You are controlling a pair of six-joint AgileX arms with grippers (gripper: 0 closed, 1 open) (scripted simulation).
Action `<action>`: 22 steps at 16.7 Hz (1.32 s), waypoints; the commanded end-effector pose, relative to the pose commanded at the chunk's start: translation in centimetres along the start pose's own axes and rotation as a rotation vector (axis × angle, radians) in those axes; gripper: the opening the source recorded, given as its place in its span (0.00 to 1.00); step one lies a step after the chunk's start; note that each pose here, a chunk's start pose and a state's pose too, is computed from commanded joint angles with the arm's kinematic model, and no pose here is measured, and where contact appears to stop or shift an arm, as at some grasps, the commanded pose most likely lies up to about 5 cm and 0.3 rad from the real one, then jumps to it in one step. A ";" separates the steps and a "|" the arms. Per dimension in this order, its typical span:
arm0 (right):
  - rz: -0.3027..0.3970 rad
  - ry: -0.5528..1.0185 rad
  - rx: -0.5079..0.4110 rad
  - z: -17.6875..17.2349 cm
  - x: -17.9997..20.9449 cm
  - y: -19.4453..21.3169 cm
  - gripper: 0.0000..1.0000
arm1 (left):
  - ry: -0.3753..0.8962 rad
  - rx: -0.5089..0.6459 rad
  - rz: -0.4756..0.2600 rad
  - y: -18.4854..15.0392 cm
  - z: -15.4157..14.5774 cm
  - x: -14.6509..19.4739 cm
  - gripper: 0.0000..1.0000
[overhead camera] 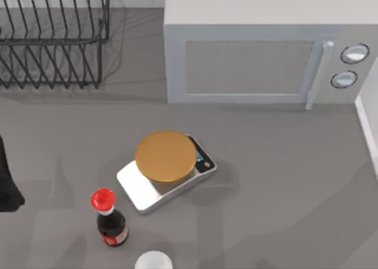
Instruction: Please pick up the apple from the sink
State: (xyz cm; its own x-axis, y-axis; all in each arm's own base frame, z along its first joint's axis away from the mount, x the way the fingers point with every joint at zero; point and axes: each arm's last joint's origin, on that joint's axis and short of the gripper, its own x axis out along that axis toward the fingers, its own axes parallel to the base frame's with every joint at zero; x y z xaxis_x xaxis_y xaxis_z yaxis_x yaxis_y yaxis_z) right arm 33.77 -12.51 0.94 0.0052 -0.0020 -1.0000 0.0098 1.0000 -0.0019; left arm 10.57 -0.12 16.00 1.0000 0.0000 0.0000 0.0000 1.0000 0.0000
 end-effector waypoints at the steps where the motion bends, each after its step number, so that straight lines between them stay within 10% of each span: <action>1: 0.002 0.004 0.000 -0.2 0.5 0.1 1.00 | 0.000 0.000 0.000 0.0 0.0 0.0 1.00; 5: 0.002 0.005 0.000 -0.2 0.5 0.1 1.00 | 0.000 0.000 0.000 0.0 0.0 0.0 1.00; 18: 0.002 0.005 0.000 -0.2 0.5 0.1 0.02 | 0.000 0.000 0.000 0.0 0.0 0.0 1.00; 22: 0.002 0.005 0.000 -0.2 0.5 0.1 0.00 | 0.000 0.000 0.000 0.0 0.0 0.0 1.00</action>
State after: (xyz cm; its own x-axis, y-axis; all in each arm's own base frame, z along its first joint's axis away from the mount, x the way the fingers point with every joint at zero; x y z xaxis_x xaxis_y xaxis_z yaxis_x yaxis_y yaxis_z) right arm 33.59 -12.45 0.40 0.0000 0.0000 -1.0000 0.0100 0.9999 0.0000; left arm 10.57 -0.12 16.00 1.0000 0.0000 0.0000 0.0000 1.0000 0.0000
